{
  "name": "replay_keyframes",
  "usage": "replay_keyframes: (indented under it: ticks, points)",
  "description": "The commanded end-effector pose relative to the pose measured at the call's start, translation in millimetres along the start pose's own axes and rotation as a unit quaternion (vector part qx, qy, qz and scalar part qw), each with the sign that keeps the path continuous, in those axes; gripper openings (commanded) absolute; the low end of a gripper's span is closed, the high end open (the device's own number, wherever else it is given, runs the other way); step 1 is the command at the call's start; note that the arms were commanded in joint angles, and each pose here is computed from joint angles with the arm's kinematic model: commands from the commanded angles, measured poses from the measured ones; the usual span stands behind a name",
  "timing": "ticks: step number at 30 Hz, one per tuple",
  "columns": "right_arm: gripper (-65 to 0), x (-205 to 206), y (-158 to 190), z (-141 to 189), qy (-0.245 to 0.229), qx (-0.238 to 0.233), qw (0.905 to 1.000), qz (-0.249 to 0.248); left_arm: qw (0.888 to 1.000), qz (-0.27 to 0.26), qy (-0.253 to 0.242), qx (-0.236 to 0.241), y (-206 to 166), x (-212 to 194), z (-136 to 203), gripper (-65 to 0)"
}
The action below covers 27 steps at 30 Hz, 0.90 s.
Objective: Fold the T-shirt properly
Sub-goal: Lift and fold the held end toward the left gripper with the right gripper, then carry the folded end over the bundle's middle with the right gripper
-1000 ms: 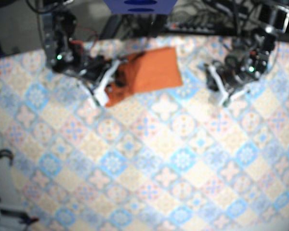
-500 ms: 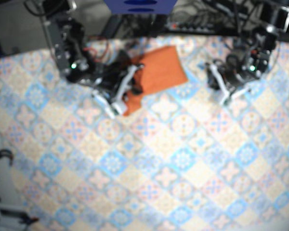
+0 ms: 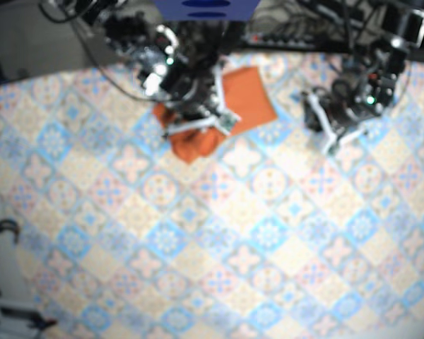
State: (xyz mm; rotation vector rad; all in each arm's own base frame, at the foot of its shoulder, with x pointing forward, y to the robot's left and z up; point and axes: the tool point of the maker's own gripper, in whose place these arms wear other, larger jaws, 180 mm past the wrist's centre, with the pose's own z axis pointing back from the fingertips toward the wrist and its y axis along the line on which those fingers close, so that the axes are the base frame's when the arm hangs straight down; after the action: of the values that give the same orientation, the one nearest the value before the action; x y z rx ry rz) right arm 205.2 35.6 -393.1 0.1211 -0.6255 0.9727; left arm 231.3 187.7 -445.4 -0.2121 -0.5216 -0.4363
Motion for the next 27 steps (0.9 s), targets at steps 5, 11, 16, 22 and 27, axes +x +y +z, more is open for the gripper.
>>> replay_keyframes:
  ticks: [5, 11, 16, 22, 27]
  points:
    - [-65.0, 29, -8, 2, -0.026, -0.016, 0.9985, 0.045, 1.000, -0.006, -0.015, 0.006, 7, 10, 5, -57.5]
    - [-65.0, 53, -8, 2, -0.051, -0.018, 0.9962, 0.069, 1.000, -0.015, -0.012, 0.015, 10, 9, 4, -57.5]
    - [-65.0, 62, -3, -1, -0.057, -0.013, 0.9963, 0.063, 0.999, -0.035, -0.003, 0.027, 12, 5, 3, -57.5]
    - [-64.9, 54, -5, -10, -0.037, -0.026, 0.9963, 0.073, 0.999, -0.036, -0.002, 0.028, 13, 5, 3, -57.5]
    - [-64.9, 38, 9, -22, -0.005, -0.042, 0.9896, 0.137, 0.999, -0.037, -0.003, 0.029, 13, 6, 3, -57.5]
